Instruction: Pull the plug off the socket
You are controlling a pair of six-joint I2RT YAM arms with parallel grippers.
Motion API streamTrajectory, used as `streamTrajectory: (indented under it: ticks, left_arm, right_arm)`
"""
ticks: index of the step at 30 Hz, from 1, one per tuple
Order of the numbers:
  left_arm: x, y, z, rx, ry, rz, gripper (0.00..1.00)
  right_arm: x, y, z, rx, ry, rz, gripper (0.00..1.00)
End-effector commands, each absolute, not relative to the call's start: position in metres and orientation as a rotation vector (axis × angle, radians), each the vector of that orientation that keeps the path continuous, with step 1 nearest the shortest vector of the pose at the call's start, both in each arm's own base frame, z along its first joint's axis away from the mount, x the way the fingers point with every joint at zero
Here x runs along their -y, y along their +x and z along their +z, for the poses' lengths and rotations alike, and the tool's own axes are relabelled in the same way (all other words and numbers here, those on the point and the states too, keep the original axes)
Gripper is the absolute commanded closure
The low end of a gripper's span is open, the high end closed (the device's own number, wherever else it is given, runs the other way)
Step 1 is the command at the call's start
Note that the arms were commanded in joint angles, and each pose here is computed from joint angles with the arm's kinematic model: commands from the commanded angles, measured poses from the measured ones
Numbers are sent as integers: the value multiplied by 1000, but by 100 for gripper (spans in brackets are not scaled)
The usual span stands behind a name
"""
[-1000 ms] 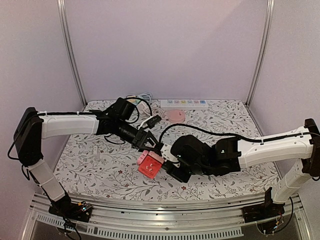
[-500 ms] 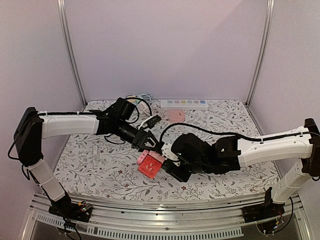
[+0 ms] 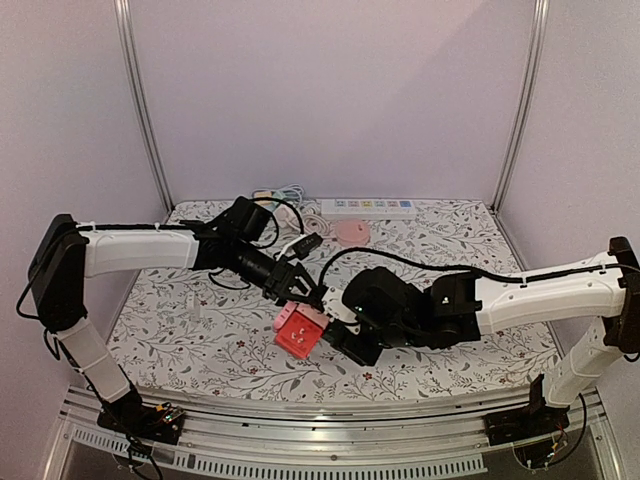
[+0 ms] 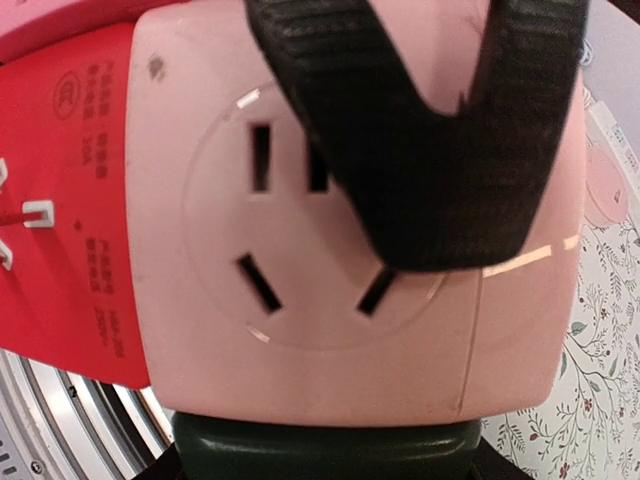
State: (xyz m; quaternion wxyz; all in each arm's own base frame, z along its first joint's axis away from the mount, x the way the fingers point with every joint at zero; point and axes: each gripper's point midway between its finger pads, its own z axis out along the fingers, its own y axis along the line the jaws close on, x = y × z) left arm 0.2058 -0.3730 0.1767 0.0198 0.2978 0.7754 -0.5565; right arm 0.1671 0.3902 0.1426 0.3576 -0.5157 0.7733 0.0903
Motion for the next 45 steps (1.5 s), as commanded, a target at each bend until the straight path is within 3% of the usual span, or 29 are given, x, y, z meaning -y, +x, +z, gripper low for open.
streamTrajectory:
  ticks: [1,10,24,45]
  left_arm:
    - [381,199,188,-2293,1038,-1780,88]
    - [381,198,189,-2292,1041,-1781,90]
    - [379,199,192,-2277,1051,-1754,92]
    - [361,224,207,-2256,996,-1644,93]
  right_arm:
    - [-413,146,170,-1877,-1415,311,68]
    - [-407,136,157,-1836,-1540,197,68]
    - [-380,186,151,-2132,-1163,301,68]
    - [-397,129,149,-1922,-1576,273,68]
